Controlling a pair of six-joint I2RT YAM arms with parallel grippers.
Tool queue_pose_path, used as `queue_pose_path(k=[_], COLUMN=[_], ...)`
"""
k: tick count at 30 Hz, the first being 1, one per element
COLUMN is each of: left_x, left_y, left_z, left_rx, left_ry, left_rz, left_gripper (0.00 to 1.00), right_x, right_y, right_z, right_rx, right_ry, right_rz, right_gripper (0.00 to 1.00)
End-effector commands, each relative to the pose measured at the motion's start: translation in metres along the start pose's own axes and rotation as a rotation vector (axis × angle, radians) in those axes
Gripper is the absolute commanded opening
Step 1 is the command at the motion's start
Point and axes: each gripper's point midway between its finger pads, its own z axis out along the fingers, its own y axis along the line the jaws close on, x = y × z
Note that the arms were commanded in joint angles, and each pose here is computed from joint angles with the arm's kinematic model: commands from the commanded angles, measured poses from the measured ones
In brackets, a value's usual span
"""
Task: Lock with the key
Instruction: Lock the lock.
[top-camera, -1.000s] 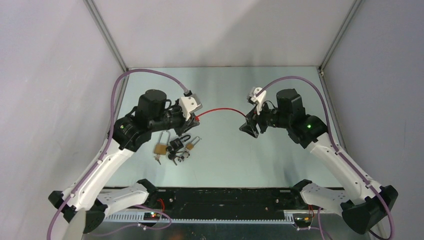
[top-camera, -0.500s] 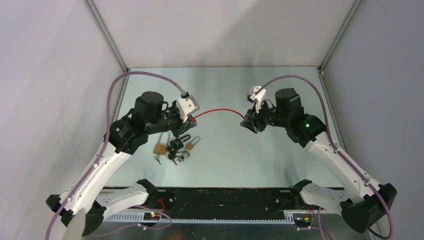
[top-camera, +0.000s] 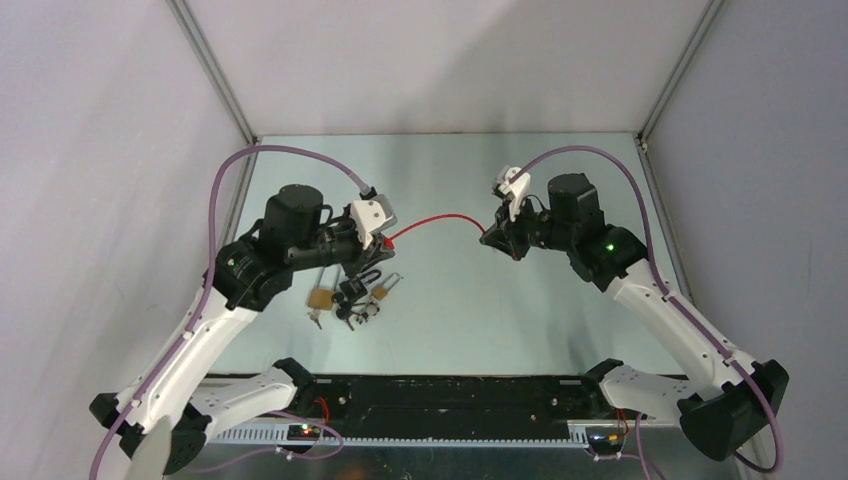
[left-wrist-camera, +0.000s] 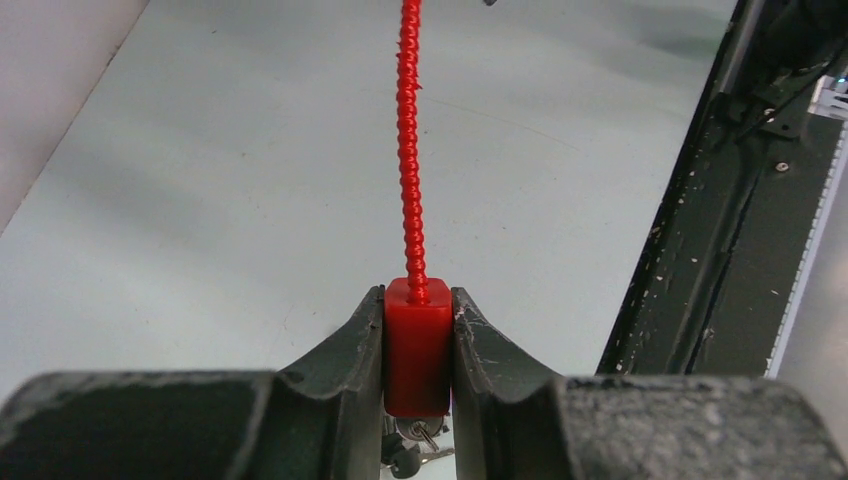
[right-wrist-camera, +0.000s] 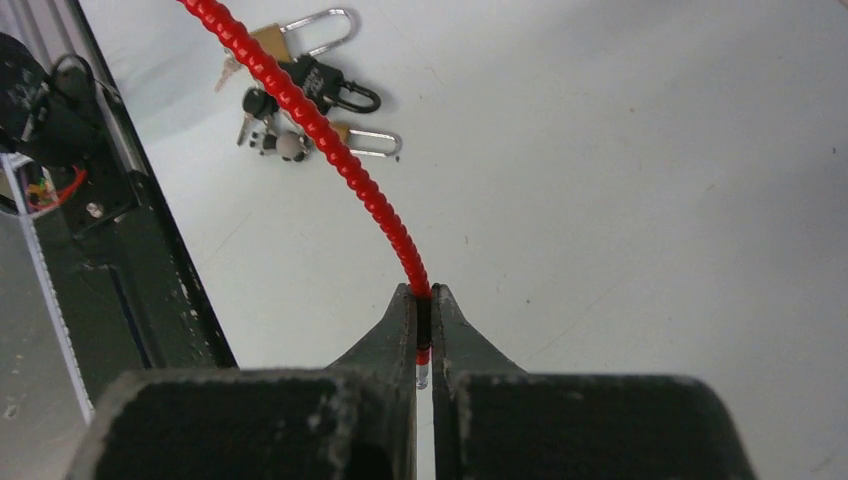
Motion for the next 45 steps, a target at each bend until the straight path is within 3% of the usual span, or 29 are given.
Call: queue_pose_path(k=[1, 4, 8, 17, 33, 45], left_x=[-0.038, -0.050, -0.070, -0.099, -0.086, -0.087], left_y=[-0.013, -0.018, -0.003, -0.012, -0.041, -0.027], left_z=[-0.008, 0.008, 0.024, 0.021, 0.015, 0.016], left_rx=[0.082, 0.146, 0.089, 0.131, 0.257, 0.167], left_ry=[-0.123, -0.170, -0.267, -0.566, -0.592, -0.596], left_rz=[0.011, -0.042, -0.131, -0.160, -0.010, -0.011], left_gripper=[0.00, 0.00, 0.00, 0.00, 0.00, 0.00], right_x=[-0.051, -0.096, -0.148, -0.190, -0.182, -0.170], right_y=[0.020, 0.051, 0.078, 0.084, 0.097, 0.109], right_z=[-0.006, -0.012, -0.025, -0.041, -0.014, -0.002], right_rx=[-0.089, -0.199, -0.228, -0.221, -0.184, -0.212], right_ry=[-0.169, -0.331, -0.561, -0.841, -0.833, -0.774], right_rz=[0.034, 0.115, 0.164, 0.304, 0.194, 0.166], right_gripper=[0.00, 0.00, 0.00, 0.00, 0.00, 0.00])
